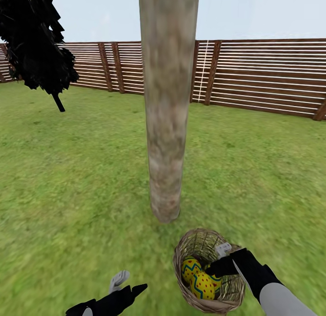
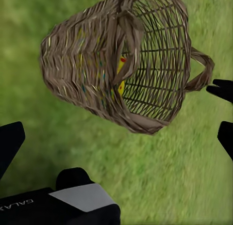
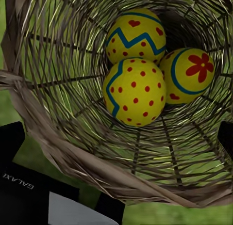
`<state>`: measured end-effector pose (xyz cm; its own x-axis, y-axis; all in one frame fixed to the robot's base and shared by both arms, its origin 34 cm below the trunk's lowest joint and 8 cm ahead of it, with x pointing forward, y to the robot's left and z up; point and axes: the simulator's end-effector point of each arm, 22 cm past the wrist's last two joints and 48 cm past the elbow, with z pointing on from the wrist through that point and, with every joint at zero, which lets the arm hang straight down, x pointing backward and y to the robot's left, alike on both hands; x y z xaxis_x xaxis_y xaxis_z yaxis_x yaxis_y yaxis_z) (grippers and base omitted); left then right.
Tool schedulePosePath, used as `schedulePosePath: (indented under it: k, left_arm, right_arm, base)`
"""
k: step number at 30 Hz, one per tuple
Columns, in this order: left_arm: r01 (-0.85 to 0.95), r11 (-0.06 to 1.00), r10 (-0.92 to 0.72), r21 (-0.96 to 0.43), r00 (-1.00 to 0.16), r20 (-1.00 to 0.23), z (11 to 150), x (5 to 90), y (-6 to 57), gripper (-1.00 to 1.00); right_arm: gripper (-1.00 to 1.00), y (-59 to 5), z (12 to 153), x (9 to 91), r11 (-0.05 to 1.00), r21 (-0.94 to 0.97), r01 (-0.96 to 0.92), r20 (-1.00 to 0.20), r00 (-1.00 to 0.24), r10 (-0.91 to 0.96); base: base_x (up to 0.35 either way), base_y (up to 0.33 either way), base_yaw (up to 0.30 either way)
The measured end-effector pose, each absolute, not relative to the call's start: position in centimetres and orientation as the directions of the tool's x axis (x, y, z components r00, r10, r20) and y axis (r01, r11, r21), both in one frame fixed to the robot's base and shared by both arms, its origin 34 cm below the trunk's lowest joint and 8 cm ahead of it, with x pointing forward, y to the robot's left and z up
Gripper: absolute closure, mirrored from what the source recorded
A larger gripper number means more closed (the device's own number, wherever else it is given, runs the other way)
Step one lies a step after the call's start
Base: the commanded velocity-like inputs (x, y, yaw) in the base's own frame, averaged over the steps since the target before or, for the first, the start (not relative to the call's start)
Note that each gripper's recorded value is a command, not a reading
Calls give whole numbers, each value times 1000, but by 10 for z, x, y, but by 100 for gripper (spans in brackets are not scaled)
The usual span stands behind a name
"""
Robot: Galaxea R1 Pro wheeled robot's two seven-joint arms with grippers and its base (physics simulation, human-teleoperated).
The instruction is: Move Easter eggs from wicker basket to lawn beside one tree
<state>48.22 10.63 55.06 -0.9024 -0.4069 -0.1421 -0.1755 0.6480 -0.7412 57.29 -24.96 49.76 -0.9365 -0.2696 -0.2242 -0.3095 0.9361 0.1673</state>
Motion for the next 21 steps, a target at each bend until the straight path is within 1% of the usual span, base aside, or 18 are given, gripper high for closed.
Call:
schedulePosePath:
  k: [7, 21]
  left_arm:
    - [-175, 648, -407, -741, -902, -142, 538, 481, 106, -100]
    - [-175, 648, -407, -741, -902, -143, 512, 479, 106, -100]
  right_arm:
    - [-100, -246, 489, 586, 925, 157, -345, -297, -910, -289]
    - [-100, -250, 462, 584, 916, 124, -382, -300, -894, -333]
  base:
    - [0, 0, 0]
    - [0, 0, 0]
